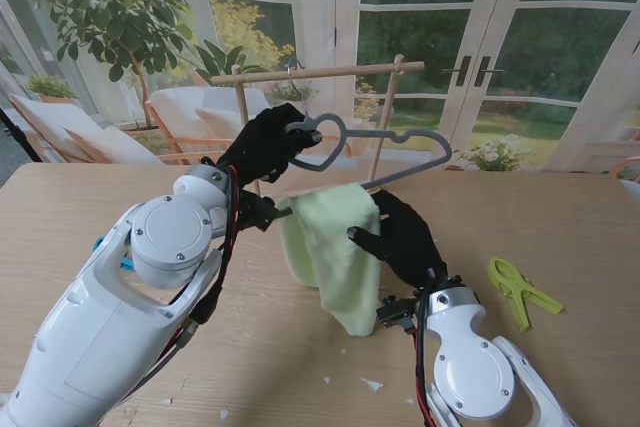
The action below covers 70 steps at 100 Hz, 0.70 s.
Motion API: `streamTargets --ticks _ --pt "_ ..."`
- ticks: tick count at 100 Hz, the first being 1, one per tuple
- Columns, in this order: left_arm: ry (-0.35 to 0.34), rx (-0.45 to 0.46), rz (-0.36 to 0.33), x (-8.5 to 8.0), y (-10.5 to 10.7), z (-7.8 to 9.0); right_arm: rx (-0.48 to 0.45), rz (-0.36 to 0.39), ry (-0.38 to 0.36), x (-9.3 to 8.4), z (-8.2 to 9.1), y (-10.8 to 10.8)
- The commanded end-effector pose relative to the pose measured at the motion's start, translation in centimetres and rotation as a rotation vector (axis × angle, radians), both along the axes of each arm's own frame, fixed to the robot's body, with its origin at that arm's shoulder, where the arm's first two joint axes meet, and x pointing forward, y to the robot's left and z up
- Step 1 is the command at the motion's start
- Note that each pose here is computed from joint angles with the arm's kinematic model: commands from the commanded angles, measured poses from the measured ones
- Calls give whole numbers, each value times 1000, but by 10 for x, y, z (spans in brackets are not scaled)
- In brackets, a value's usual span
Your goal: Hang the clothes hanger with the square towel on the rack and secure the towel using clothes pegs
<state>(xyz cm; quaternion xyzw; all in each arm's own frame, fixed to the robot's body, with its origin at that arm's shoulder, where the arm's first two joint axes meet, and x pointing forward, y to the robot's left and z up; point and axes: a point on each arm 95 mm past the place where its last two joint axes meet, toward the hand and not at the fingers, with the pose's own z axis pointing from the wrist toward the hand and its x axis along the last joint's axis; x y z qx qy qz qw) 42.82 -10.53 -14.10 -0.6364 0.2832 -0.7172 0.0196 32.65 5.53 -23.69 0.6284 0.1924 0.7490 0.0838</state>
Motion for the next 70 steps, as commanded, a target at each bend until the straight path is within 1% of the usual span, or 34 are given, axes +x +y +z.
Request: streamTargets --ticks 1,15,26,31,45,58,64,70 --pt "5 -1 -15 -1 -1 -1 17 -2 5 -2 4 5" --pt "2 -4 -14 -1 -1 -1 31 -10 18 -2 5 5" --pt "-2 -4 -10 -1 1 -1 57 -46 14 -2 6 5" --pt "-3 -3 -9 -1 2 -1 38 -72 3 -1 7 5" --pt "-1 -1 -10 -2 2 -5 -72 -119 -76 4 12 3" --pt "5 3 -27 -3 -3 -10 -180 -149 -175 9 19 7" --pt "8 5 -40 -4 -6 -13 -211 -160 -219 12 24 10" --pt "10 7 -54 -6 -9 -16 -234 -188 -265 15 29 12"
